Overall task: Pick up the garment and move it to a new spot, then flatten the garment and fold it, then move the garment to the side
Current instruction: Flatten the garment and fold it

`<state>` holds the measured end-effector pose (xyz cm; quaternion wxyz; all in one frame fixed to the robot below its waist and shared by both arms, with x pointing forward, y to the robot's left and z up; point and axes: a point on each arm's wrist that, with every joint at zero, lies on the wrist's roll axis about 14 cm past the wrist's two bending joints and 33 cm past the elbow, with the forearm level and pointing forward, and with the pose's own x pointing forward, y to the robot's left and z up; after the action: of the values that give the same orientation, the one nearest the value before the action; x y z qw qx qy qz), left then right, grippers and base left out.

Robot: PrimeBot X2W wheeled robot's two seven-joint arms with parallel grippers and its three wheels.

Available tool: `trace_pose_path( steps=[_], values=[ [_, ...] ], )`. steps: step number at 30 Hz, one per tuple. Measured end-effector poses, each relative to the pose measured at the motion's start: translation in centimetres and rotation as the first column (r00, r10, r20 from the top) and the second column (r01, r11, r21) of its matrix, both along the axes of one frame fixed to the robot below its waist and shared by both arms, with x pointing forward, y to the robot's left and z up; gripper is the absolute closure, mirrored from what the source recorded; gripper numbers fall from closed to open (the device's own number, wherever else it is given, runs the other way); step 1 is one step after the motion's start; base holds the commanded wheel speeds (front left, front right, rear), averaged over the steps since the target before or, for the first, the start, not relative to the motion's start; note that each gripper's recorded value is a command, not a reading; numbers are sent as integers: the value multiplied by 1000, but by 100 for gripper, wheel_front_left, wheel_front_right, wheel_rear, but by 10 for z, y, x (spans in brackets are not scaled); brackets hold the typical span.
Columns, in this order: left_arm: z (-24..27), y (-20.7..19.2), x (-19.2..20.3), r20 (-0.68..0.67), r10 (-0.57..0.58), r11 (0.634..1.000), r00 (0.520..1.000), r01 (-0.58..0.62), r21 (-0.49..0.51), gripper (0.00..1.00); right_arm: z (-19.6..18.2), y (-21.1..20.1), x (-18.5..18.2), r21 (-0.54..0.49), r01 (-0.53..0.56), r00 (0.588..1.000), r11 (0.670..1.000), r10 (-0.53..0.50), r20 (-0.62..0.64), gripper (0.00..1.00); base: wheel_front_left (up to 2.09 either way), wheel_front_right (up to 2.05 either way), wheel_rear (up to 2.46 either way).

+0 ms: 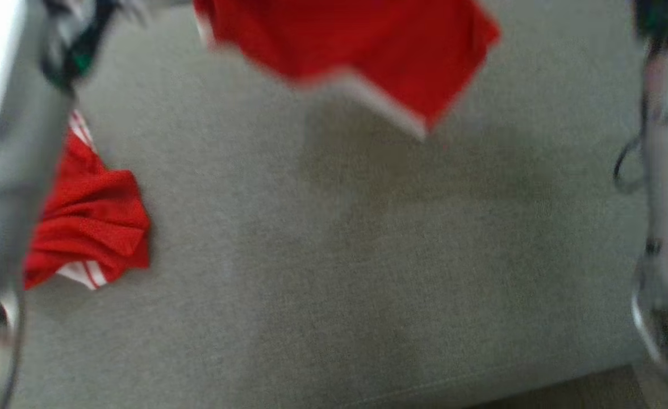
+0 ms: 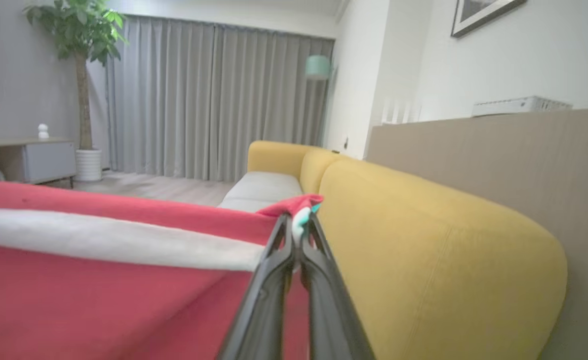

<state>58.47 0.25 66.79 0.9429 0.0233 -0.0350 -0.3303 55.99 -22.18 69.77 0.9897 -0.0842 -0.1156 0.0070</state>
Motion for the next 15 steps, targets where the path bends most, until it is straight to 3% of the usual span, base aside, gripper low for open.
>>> trace_pose_path(
  steps=[3, 6, 11, 15],
  values=[
    [29, 1, 35, 110, 35, 998, 993, -30, -49, 100, 26, -7, 27, -22, 22, 995, 1000, -20, 98, 100, 0, 0, 0],
    [33, 0, 58, 142, 62, 990, 988, -42, -135, 100, 19, -17, 46, -24, 50, 992, 998, -46, 117, 100, 0, 0, 0],
    [-23, -21, 55, 17, 24, 978, 1000, -20, -208, 100, -68, -24, 53, -4, 72, 994, 997, -72, -86, 100, 0, 0, 0],
    [-84, -30, 27, -106, -23, 982, 994, 3, -190, 100, -145, -32, 31, 7, 91, 953, 996, -85, -290, 100, 0, 0, 0]
  ],
)
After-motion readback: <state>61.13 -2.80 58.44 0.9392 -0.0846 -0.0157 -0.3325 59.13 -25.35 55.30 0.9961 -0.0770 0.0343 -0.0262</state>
